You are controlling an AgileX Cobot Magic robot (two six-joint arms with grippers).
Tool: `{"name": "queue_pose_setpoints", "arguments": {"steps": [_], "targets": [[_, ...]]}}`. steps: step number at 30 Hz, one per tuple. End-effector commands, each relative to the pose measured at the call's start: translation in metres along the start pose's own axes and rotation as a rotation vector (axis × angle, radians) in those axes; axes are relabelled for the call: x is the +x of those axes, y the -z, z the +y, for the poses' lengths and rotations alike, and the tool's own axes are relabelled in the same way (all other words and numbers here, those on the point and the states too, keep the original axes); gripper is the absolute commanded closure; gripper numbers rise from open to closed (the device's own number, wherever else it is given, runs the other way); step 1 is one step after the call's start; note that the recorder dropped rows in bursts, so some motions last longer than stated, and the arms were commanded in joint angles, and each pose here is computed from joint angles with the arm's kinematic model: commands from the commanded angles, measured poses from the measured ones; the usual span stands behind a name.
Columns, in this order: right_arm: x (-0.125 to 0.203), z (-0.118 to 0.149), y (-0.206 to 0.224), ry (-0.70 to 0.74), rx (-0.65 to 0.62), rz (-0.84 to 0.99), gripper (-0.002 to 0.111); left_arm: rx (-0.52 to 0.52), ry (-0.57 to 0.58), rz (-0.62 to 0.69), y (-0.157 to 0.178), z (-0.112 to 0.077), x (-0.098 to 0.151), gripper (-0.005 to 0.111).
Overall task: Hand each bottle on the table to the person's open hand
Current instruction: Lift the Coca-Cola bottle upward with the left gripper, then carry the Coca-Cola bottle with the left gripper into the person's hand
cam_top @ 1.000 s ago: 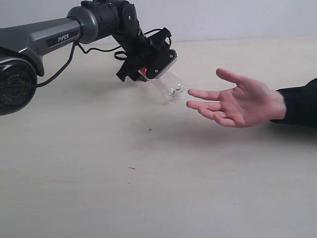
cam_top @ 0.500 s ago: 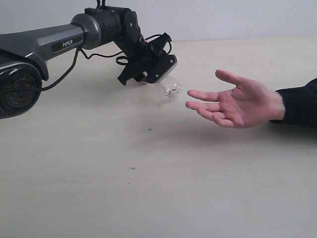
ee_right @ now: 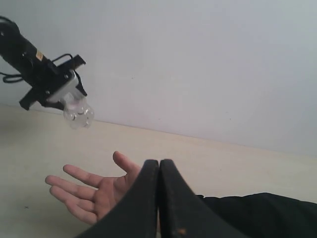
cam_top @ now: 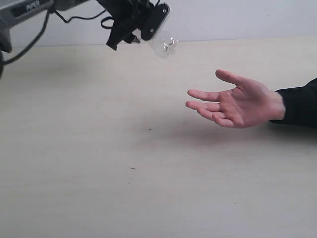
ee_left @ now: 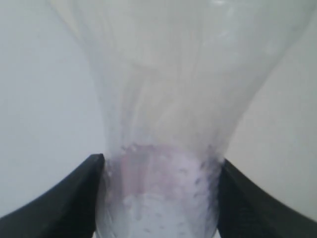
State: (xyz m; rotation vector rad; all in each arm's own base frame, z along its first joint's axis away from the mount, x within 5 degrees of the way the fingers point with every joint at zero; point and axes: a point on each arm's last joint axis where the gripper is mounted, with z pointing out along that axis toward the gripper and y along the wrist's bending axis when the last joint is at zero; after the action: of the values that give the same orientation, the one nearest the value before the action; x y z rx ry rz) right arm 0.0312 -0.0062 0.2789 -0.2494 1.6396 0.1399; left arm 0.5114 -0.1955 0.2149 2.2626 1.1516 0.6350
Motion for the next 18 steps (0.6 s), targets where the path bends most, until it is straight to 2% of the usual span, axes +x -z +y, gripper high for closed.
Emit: {"name": "queue_pose_setpoints", "arguments": {"steps": [1, 5, 8, 13, 18], "targets": [[-0.002, -0.001, 0.001, 0.003, 0.005, -0.014, 0.108, 0.081, 0.002, 0.037, 0.056, 0.012, 0.007, 0.107], [-0.002, -0.001, 0.001, 0.003, 0.005, -0.014, 0.108, 0.158, 0.14, 0.074, 0.093, 0.015, 0.006, 0.107], [-0.002, -0.001, 0.001, 0.003, 0.005, -0.014, 0.108, 0.206, 0.199, 0.109, 0.118, 0.017, 0.001, 0.107], [-0.002, -0.001, 0.001, 0.004, 0.006, -0.014, 0.108, 0.169, 0.18, 0.116, 0.153, 0.026, -0.025, 0.107], [-0.005, 0.0, 0.002, 0.004, -0.002, -0.039, 0.108, 0.209, 0.083, 0.187, 0.164, 0.016, -0.065, 0.107]]}}
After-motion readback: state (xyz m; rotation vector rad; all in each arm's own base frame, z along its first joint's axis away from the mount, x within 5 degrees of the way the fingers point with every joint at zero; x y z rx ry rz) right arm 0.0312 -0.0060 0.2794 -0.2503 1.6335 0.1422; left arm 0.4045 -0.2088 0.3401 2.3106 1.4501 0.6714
